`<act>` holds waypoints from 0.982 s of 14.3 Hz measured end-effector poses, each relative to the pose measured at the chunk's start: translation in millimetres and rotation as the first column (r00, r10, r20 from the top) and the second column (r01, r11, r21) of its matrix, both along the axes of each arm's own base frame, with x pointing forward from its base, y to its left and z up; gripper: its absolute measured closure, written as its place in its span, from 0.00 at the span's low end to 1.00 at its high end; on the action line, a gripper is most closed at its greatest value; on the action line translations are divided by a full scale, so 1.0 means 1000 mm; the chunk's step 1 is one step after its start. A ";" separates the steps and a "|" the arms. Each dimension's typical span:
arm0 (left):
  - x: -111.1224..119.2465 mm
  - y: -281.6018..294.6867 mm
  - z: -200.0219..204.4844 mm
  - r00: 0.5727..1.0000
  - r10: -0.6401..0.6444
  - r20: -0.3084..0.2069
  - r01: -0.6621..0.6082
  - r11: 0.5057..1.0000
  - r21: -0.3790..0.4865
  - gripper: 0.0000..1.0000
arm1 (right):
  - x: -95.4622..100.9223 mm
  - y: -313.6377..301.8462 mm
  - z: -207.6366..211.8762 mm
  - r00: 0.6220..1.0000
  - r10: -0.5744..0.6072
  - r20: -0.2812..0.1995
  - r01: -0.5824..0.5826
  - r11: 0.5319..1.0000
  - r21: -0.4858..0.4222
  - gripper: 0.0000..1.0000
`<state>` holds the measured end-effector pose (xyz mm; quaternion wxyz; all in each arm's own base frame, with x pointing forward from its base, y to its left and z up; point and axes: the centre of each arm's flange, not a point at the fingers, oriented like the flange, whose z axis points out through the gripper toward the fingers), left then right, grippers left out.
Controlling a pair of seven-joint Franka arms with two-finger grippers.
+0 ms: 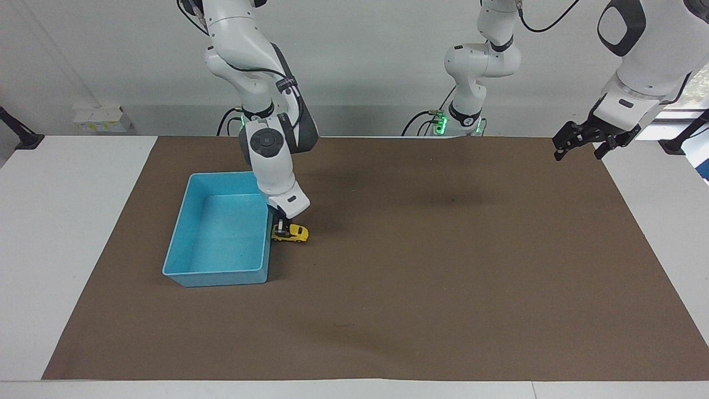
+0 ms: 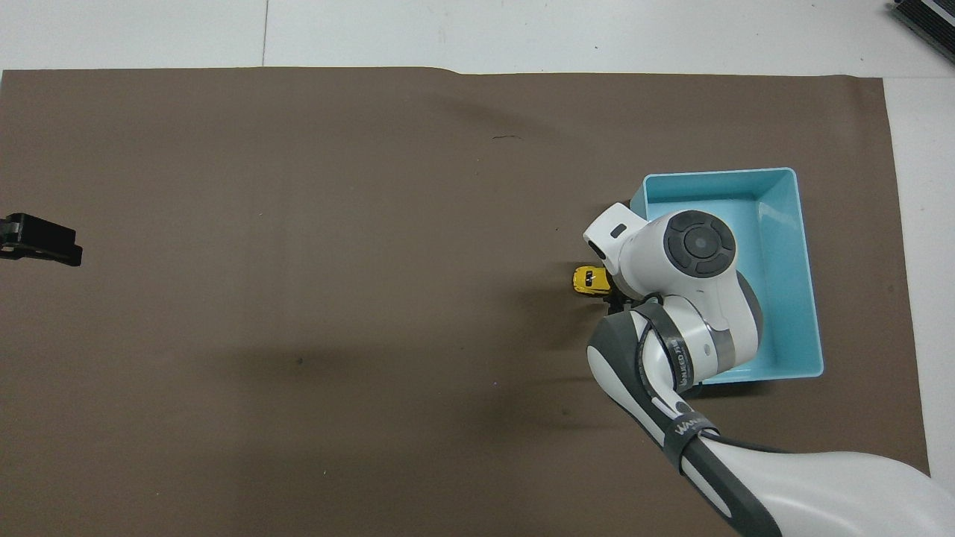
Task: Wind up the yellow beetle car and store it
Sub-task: 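Lower the right gripper over the yellow car beside the bin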
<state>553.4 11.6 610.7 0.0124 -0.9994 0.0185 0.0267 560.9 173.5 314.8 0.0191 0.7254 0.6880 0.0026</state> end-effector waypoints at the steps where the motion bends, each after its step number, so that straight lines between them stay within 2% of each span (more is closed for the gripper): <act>1: 0.000 0.000 0.000 1.000 0.000 0.000 0.000 1.000 0.000 0.00 | 0.000 0.000 0.000 1.000 0.000 0.001 0.000 1.000 0.000 0.61; 4: 0.000 0.000 0.000 1.000 0.000 0.000 0.000 1.000 0.000 0.00 | 0.006 0.010 0.007 1.000 0.004 0.018 -0.005 1.000 0.007 0.61; 8: 0.000 0.000 0.000 1.000 0.000 0.000 0.000 1.000 0.000 0.00 | 0.011 0.045 0.036 0.999 -0.010 0.032 0.010 1.000 0.013 0.61; 14: 0.000 0.000 0.000 1.000 0.000 0.000 0.000 1.000 0.000 0.00 | 0.019 0.051 0.090 0.999 -0.030 -0.031 0.029 0.999 -0.023 0.61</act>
